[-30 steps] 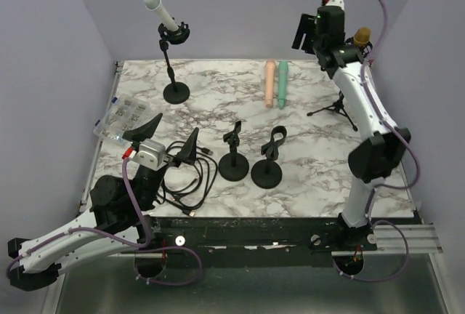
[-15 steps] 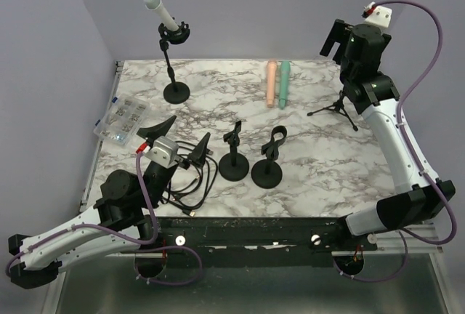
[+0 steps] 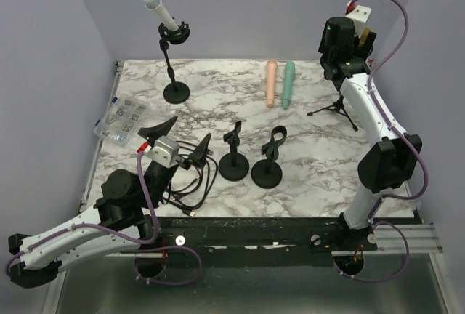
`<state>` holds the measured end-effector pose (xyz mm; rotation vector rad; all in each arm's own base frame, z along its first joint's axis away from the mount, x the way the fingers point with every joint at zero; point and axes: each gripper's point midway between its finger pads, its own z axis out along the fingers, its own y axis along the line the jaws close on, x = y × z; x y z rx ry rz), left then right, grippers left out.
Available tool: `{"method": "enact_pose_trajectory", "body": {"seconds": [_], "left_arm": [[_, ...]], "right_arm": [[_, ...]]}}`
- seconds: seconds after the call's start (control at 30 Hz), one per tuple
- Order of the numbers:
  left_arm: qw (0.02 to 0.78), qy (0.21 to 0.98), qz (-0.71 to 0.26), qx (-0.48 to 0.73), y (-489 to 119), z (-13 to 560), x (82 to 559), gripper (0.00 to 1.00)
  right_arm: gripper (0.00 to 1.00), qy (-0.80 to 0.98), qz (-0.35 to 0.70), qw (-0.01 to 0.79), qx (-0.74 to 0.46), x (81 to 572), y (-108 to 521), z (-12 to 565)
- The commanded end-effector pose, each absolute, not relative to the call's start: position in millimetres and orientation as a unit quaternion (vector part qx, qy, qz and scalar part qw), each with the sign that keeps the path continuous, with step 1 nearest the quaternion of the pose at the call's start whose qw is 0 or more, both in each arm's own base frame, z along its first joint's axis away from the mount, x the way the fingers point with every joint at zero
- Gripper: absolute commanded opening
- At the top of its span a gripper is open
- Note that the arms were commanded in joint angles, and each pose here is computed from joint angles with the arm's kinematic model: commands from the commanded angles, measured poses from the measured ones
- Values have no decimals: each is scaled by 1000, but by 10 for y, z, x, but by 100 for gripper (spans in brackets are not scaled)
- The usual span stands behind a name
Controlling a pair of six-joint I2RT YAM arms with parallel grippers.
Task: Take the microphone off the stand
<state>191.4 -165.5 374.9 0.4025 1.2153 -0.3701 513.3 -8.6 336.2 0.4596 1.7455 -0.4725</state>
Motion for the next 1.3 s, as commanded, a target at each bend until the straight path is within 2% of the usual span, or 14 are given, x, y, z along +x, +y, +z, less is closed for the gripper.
{"method": "enact_pose_trajectory", "body": {"seconds": [0.0, 0.4, 0.73, 0.93, 1.03, 1.2, 1.27], "left_arm": [[788, 550, -204, 188, -1694, 3887, 1834, 96], [781, 556, -205, 196, -1762, 3839, 1843, 97], [780, 558, -202, 198, -1782, 3813, 1855, 97], [774, 563, -205, 206, -1831, 3791, 1851, 97], [774, 564, -202, 202, -1810, 3789, 1859, 97], [776, 561, -205, 202, -1811, 3801, 1849, 97], [775, 560, -210, 204, -1826, 3807, 1836, 97]], "right_arm": [[99, 718, -225, 615, 239, 5175, -357, 3623], [97, 721, -218, 604, 259, 5573, -720, 3458], [84, 716, -237, 607, 251, 5746, -789, 3368], [74, 723, -239, 605, 233, 5849, -761, 3330], [64, 725, -240, 604, 229, 5856, -762, 3325], [54, 715, -239, 615, 230, 5801, -772, 3498], [45, 712, -233, 622, 227, 5803, -755, 3592]]}}
